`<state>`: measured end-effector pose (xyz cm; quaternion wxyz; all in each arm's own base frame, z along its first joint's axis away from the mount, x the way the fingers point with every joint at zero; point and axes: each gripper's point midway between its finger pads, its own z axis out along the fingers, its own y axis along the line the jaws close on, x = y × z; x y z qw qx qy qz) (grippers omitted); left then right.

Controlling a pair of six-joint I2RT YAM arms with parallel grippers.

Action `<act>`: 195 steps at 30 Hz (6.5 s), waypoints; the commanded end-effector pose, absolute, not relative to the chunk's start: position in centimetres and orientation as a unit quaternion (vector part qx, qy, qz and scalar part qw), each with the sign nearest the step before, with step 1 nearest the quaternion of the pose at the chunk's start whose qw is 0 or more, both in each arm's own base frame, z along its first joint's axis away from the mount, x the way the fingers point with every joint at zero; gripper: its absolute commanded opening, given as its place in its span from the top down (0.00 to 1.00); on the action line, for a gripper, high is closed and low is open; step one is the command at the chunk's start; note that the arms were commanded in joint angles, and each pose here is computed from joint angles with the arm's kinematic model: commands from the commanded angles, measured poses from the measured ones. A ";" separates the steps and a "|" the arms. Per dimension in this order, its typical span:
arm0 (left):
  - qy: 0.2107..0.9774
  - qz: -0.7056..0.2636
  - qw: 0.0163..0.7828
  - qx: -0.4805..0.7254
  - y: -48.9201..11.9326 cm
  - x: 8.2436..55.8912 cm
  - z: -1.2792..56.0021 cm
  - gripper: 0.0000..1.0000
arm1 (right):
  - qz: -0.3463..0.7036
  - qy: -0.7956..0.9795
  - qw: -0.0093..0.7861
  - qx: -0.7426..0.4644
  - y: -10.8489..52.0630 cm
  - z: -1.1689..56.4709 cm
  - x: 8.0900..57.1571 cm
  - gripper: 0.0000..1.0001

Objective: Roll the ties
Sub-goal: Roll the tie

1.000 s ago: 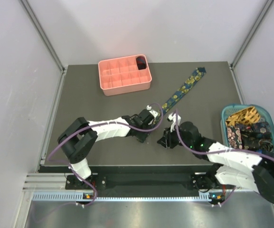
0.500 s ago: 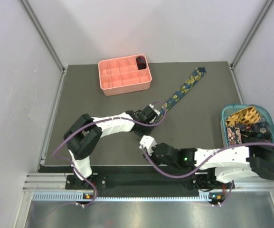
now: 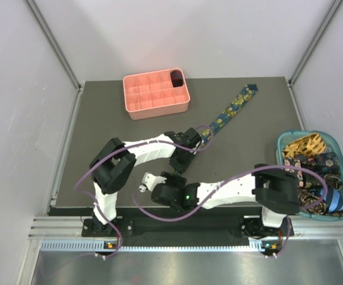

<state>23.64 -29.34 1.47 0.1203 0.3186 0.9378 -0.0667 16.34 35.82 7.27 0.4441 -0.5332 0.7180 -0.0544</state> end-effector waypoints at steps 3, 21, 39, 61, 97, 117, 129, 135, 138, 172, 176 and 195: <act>0.941 -0.072 -0.056 0.325 -27.4 16.5 -2.2 0.70 | -0.167 0.697 0.449 -0.533 35.3 8.0 18.2 0.47; 0.942 -0.077 -0.072 0.318 -27.6 16.6 -2.4 0.70 | -0.276 0.680 0.413 -0.539 34.9 4.4 21.0 0.44; 0.944 -0.069 -0.078 0.314 -27.1 16.3 -2.5 0.69 | -0.321 0.690 0.370 -0.532 32.3 1.4 22.4 0.51; 0.939 -0.084 -0.006 0.333 -29.6 19.6 0.2 0.45 | -0.299 0.710 0.374 -0.517 32.8 1.6 22.4 0.95; 0.869 -0.227 0.430 -0.092 -14.5 31.9 16.9 0.01 | -0.100 0.740 0.406 -0.526 35.4 5.8 21.9 1.00; 0.863 -0.274 0.420 -0.061 -14.4 28.6 13.0 0.06 | 0.212 0.814 0.305 -0.448 35.5 6.6 23.3 1.00; 0.875 -0.273 0.395 0.058 -19.0 27.4 11.2 0.08 | 0.359 0.825 0.209 -0.384 34.4 6.7 23.9 1.00; 0.873 -0.236 0.398 0.152 -23.1 26.8 10.9 0.08 | 0.392 0.832 0.179 -0.349 33.4 6.4 25.0 1.00; 0.871 -0.229 0.392 0.186 -24.6 26.7 10.5 0.09 | 0.403 0.833 0.170 -0.339 33.1 6.1 25.5 1.00; 0.882 -0.134 0.307 0.332 -31.0 28.1 4.1 0.23 | 0.370 0.869 0.145 -0.295 30.4 1.4 29.8 1.00; 0.881 -0.146 0.296 0.340 -31.7 27.9 3.9 0.30 | 0.365 0.872 0.144 -0.293 30.1 0.8 29.9 1.00; 0.890 -0.142 0.251 0.352 -31.2 25.4 1.8 0.62 | 0.378 0.869 0.158 -0.278 29.2 1.3 30.3 0.70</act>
